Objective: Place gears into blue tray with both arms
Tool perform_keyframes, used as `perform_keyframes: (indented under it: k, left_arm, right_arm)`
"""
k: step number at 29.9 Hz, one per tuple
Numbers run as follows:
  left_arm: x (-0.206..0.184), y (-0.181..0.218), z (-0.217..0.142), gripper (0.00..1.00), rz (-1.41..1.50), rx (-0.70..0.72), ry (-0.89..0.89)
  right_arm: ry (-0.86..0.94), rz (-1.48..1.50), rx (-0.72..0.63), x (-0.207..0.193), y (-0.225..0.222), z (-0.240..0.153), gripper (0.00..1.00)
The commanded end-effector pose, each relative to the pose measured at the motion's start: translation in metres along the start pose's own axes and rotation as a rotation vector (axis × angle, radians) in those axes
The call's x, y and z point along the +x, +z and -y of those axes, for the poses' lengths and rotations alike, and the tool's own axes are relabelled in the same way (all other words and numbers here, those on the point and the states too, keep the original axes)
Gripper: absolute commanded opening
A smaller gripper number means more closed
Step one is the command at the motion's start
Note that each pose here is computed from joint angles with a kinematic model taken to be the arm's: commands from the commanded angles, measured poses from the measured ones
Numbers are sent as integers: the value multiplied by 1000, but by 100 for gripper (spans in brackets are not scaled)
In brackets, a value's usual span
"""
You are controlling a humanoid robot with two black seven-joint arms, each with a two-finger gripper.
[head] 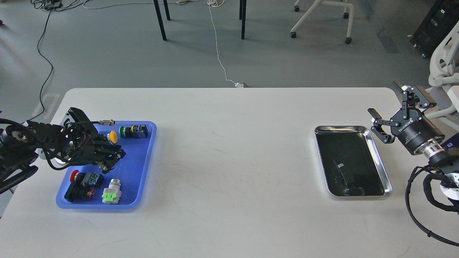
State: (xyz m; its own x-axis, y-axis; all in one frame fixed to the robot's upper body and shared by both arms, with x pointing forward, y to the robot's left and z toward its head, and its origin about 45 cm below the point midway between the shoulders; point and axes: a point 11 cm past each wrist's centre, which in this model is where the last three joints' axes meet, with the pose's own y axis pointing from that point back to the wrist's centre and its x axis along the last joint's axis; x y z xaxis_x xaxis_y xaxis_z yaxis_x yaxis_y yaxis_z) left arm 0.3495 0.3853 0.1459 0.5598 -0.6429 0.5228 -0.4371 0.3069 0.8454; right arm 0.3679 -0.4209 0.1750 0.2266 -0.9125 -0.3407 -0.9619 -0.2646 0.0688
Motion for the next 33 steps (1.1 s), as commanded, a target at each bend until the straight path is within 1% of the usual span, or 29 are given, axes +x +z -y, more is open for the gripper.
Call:
perform_keyframes:
  k: [1,3,6,8,9,10,11,14,16,19,20,21,23,25,28,30,33]
  left_arm:
    - [-3,1,1,24,-16,0,6]
    - [-3,2,1,28,-16,-2,6]
    - [-1,2,2,66,-17,-3,11]
    - [2,0,1,82,-22,2,25]
    - [5,-1,0,87,-24,6,35]
    - [9,-4,-2,90,-28,13,50]
    - [14,-5,-4,92,-30,17,68]
    - [45,1,-10,96,-59,-11,182]
    - [73,13,-16,98,-164,-77,316]
    - [100,27,-23,98,-420,-206,489]
    - [107,31,-25,98,-489,-245,531]
    - [107,31,-25,98,-490,-246,532]
    - [129,43,-27,98,-852,-424,702]
    - [135,45,-26,98,-1083,-522,795]
    - [138,44,-25,98,-1372,-648,918]
    - [134,38,-28,98,-1494,-695,995]
    - [124,42,-24,98,-1614,-778,1042]
  right_arm:
    - [0,1,2,0,-1,0,98]
    - [2,0,2,0,-1,0,98]
    - [2,-1,0,1,0,0,98]
    - [2,0,2,0,-1,0,98]
    - [2,0,2,0,-1,0,98]
    - [1,0,3,0,-1,1,98]
    - [-1,-1,3,0,-1,1,98]
    - [-1,0,6,0,-2,1,98]
    - [-3,-1,7,-1,-3,2,98]
    - [-10,-3,8,-3,-3,4,98]
    - [-17,-9,10,-5,-5,6,98]
    - [-17,-9,10,-5,-5,6,98]
    - [-37,-15,15,-10,-9,12,98]
    - [-55,-8,19,-18,-8,17,98]
    - [-126,26,23,-45,-3,29,98]
    - [-105,13,17,-53,2,33,98]
    - [-75,4,15,-57,7,35,98]
